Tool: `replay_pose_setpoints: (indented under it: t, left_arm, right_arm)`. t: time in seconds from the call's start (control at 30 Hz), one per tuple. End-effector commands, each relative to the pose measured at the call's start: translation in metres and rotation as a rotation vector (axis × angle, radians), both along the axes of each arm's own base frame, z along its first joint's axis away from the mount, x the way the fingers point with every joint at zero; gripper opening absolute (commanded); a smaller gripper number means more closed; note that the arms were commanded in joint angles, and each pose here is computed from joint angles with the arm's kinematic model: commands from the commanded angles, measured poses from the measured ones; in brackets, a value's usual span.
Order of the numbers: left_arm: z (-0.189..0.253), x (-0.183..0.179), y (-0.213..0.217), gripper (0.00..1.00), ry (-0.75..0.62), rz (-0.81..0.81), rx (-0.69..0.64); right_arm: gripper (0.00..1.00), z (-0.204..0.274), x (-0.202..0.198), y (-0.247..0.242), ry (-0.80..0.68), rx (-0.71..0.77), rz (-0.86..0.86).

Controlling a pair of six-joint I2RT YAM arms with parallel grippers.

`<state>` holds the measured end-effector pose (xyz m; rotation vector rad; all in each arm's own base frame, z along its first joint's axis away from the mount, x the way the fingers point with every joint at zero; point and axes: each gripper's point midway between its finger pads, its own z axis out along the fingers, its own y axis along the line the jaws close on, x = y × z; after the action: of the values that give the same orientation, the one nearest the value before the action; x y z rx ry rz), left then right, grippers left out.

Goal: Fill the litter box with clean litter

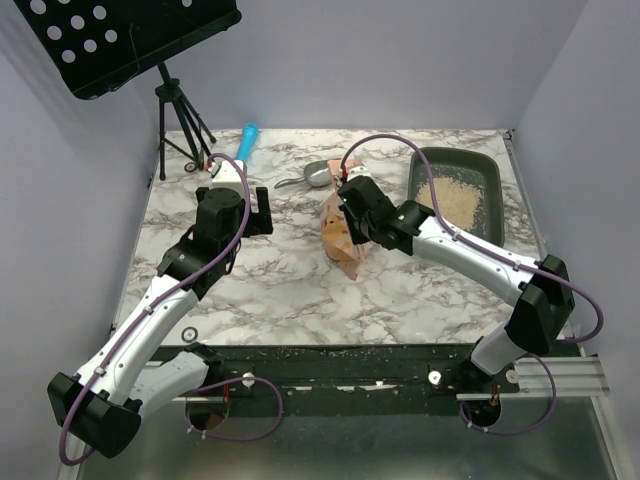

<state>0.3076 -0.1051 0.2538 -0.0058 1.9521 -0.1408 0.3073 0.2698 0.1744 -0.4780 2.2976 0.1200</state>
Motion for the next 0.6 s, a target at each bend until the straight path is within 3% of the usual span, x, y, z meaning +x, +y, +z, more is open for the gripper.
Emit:
replay_pose_setpoints:
  t: [0.0,0.33,0.57]
  left_arm:
    - [0.009,0.001,-0.003,0.99,-0.017,-0.001,-0.018]
    - [0.008,0.002,-0.004,0.99,-0.013,-0.005,-0.014]
    - [0.005,0.003,-0.005,0.99,-0.002,-0.006,-0.009]
  right_arm:
    - [0.01,0.019,0.01,-0.006,-0.096,-0.016,-0.046]
    - [0.01,0.051,-0.036,-0.046,-0.075,-0.012,0.013]
    - [0.0,-0.007,-0.099,-0.087,0.123,-0.042,0.023]
